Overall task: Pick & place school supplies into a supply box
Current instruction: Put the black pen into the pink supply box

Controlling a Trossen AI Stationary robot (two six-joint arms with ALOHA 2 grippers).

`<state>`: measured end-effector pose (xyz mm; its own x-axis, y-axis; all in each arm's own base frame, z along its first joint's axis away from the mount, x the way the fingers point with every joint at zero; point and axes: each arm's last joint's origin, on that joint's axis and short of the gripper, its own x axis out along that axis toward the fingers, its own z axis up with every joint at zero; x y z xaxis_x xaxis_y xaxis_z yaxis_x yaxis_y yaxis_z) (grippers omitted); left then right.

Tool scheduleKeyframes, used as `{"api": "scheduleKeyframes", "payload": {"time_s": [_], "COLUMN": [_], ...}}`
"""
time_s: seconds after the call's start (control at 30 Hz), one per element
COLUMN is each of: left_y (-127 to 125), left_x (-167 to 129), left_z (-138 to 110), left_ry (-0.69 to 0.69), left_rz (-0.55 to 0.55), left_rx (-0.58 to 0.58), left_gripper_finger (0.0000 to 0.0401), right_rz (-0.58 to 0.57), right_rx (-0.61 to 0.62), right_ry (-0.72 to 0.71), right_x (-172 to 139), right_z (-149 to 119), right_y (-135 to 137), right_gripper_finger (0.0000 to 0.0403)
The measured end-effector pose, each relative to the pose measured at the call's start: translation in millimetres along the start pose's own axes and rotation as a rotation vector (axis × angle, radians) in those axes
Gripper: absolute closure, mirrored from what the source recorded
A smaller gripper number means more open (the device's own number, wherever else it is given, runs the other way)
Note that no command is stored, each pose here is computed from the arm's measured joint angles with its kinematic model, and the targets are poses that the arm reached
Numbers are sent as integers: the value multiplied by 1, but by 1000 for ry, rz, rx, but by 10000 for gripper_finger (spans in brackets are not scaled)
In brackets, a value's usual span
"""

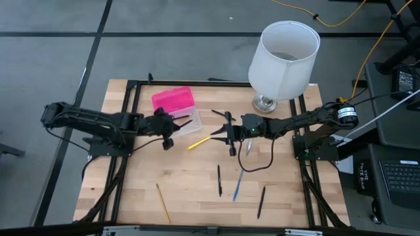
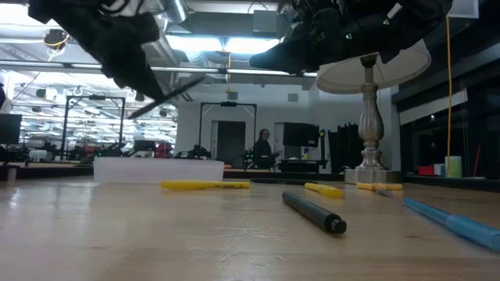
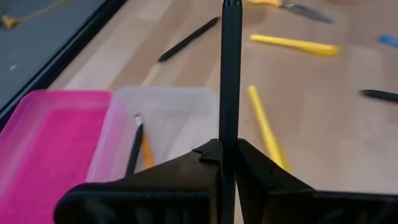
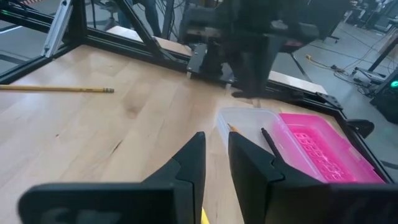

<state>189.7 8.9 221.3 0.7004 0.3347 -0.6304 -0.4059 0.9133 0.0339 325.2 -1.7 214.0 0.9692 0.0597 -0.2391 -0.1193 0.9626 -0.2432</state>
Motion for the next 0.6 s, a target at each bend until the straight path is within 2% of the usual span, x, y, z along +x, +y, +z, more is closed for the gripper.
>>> {"api": "scheduleKeyframes", "payload": {"time_s": [0.13,0.33,0.6], "left_y": [11,25,40], "left_x": [14,30,34], "left_z": [-2,-10,-11], "left_ry": [73,219,283], "left_rz": [34,11,18], "left_rx": [-30,-79,-126], "left_gripper_finger": [388,388,388], "right_rz": [-13,-32,-55], "right_rx": [13,25,30], "right_ry": [4,9,14], "right_x": [0,-1,-2], "right_z": [-1,-3,-5], "right_y": [-4,-11,-18], "right_gripper_finger": [327,327,327]}}
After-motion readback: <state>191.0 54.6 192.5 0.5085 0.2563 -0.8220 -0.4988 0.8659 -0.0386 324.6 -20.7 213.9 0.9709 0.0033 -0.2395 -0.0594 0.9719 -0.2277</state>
